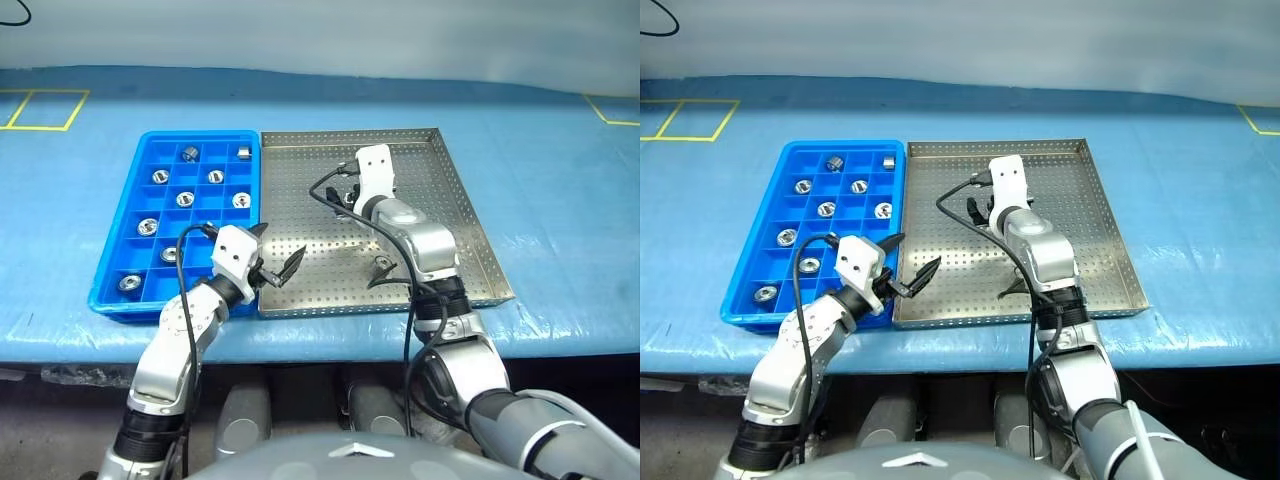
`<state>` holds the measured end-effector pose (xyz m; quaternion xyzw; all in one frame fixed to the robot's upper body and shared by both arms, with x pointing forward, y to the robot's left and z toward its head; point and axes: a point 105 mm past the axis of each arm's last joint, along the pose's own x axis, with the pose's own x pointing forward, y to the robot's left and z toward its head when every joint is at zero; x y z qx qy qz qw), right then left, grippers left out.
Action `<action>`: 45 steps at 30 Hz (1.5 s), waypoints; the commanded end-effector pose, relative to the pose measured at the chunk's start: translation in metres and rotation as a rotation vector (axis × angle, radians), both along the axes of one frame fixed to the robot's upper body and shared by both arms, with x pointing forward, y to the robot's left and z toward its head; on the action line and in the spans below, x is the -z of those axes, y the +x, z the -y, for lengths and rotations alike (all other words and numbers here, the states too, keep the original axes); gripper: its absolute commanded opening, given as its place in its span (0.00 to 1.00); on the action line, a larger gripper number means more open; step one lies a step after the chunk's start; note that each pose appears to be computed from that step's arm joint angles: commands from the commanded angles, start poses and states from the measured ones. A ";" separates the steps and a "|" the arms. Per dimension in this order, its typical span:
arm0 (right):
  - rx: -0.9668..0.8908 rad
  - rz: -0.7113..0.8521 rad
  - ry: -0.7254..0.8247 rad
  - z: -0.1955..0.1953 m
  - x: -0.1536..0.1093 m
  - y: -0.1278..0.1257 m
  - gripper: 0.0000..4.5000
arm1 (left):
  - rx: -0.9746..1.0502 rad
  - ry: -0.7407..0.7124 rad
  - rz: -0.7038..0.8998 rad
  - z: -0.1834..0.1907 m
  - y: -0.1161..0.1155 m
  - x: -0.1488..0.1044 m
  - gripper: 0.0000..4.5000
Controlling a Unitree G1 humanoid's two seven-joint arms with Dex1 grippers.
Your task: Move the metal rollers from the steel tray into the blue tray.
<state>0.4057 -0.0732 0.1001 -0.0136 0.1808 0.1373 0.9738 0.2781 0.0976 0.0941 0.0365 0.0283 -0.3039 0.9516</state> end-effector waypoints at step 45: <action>-0.550 0.283 0.129 -0.162 -0.069 -0.054 0.37 | -0.336 -0.037 0.136 -0.079 -0.037 -0.030 1.00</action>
